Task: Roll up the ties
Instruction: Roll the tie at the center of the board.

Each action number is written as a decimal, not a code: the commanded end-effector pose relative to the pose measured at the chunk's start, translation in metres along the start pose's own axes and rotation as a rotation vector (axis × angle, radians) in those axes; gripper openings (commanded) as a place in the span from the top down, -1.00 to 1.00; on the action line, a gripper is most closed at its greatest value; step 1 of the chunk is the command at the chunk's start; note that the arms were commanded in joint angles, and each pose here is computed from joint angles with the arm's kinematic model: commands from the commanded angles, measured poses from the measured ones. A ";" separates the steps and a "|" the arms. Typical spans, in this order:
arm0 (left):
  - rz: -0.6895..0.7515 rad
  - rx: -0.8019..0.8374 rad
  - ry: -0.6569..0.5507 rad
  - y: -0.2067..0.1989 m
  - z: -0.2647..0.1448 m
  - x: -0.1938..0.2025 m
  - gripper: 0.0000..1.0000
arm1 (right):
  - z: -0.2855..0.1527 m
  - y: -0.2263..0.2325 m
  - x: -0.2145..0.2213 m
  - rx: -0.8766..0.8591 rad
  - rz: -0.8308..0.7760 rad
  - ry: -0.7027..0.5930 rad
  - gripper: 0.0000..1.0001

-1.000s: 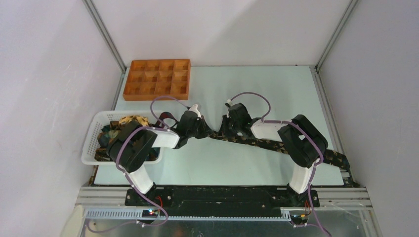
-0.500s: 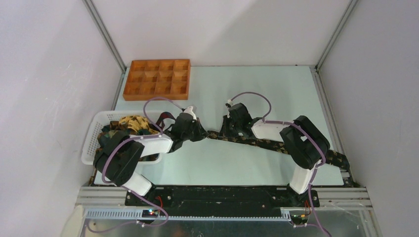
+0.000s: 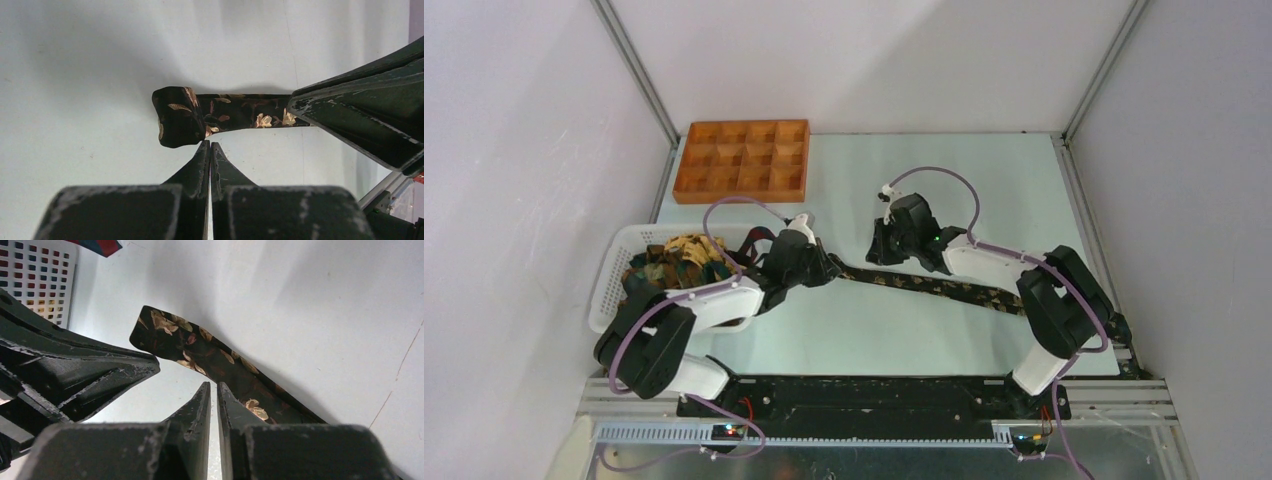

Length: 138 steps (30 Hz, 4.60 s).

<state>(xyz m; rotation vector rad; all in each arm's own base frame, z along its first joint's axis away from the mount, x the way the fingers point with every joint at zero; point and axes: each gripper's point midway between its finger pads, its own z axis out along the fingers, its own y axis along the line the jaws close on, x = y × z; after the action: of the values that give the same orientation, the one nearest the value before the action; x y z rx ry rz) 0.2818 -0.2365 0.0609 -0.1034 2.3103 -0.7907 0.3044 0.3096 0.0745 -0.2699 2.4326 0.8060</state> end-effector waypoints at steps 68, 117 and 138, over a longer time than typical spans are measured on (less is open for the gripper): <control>-0.130 -0.090 -0.048 0.037 0.024 -0.043 1.00 | 0.037 0.037 0.004 -0.095 0.019 0.068 1.00; -0.103 0.059 -0.033 -0.015 0.014 -0.036 1.00 | 0.072 0.024 0.013 -0.109 0.112 0.078 1.00; -0.091 0.039 -0.018 -0.014 0.026 -0.031 1.00 | -0.006 0.020 -0.033 0.054 0.010 -0.078 0.93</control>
<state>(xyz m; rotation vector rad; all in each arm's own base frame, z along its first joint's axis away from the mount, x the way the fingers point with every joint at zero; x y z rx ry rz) 0.3086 -0.2417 0.0578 -0.2200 2.3334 -0.8499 0.3168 0.3336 0.0876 -0.1948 2.4318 0.8125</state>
